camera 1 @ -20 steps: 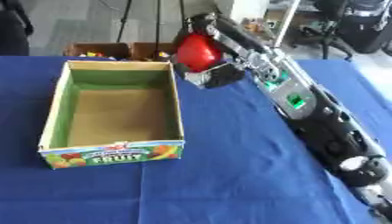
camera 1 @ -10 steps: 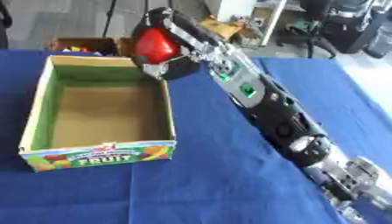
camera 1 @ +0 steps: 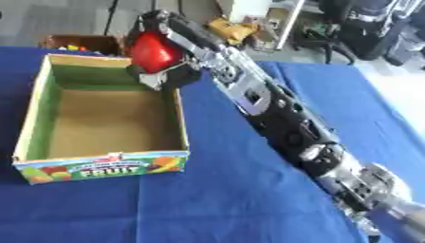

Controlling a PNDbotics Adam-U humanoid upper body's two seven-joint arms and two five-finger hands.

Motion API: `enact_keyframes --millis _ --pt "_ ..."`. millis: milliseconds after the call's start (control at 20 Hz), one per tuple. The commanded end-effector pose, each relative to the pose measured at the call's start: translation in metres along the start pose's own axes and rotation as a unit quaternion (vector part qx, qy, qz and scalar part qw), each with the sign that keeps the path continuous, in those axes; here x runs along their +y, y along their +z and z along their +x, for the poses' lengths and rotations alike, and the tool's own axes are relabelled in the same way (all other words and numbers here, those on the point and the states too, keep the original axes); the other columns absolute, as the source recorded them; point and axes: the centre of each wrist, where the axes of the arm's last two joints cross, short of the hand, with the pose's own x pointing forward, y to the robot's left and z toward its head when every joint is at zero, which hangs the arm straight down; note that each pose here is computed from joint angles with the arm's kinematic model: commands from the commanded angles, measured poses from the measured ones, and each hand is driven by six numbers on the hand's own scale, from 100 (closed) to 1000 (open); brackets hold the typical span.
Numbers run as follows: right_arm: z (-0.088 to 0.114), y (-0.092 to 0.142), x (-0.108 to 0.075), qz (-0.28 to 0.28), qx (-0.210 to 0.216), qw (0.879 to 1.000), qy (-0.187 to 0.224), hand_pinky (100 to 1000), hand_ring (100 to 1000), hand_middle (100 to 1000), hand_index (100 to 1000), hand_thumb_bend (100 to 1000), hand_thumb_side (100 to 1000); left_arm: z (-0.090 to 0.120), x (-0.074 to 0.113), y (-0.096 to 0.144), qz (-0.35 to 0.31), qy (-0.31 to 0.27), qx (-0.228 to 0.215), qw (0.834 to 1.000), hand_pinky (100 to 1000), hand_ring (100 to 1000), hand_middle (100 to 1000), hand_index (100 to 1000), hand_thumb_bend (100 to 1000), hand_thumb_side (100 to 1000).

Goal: Pick up objects on the table and place them in the box.

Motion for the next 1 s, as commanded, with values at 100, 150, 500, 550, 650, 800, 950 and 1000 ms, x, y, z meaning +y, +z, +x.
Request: enact_keyframes --millis 100,150,500,550,650,800,950,1000 --pt "0.002 -0.006 -0.006 0.008 -0.028 0.999 0.024 207 426 509 616 100 298 0.007 0.001 -0.01 -0.018 -0.008 -0.015 1.0 679 670 762 914 100 897" --pt "0.001 -0.007 -0.003 0.012 -0.032 0.999 0.025 207 426 508 617 100 299 0.007 0.001 -0.011 -0.019 -0.007 -0.017 1.0 678 670 762 914 100 897" --pt "-0.01 -0.008 0.016 0.045 -0.045 0.998 0.028 201 425 506 617 100 301 0.006 -0.001 -0.015 -0.021 -0.001 -0.028 0.999 678 671 762 914 100 899" --pt "-0.011 -0.008 0.017 0.047 -0.047 0.997 0.028 202 425 506 617 100 301 0.006 -0.001 -0.015 -0.021 -0.001 -0.028 0.999 678 671 762 914 100 899" --pt "-0.013 -0.007 0.02 0.05 -0.051 0.997 0.027 200 423 505 621 100 298 0.006 -0.001 -0.015 -0.021 -0.001 -0.028 0.999 677 670 762 914 100 900" --pt "-0.015 -0.006 0.025 0.06 -0.058 0.996 0.029 201 429 510 621 100 308 0.006 -0.001 -0.015 -0.022 -0.001 -0.027 0.999 676 669 762 914 100 901" --pt "-0.014 -0.007 0.03 0.077 -0.064 0.994 0.033 208 448 522 634 100 316 0.005 -0.002 -0.015 -0.023 0.001 -0.027 0.999 676 668 762 914 100 901" --pt "-0.014 -0.007 0.032 0.084 -0.067 0.994 0.035 208 451 525 642 100 312 0.005 -0.002 -0.015 -0.023 0.001 -0.028 0.999 676 668 762 914 100 901"
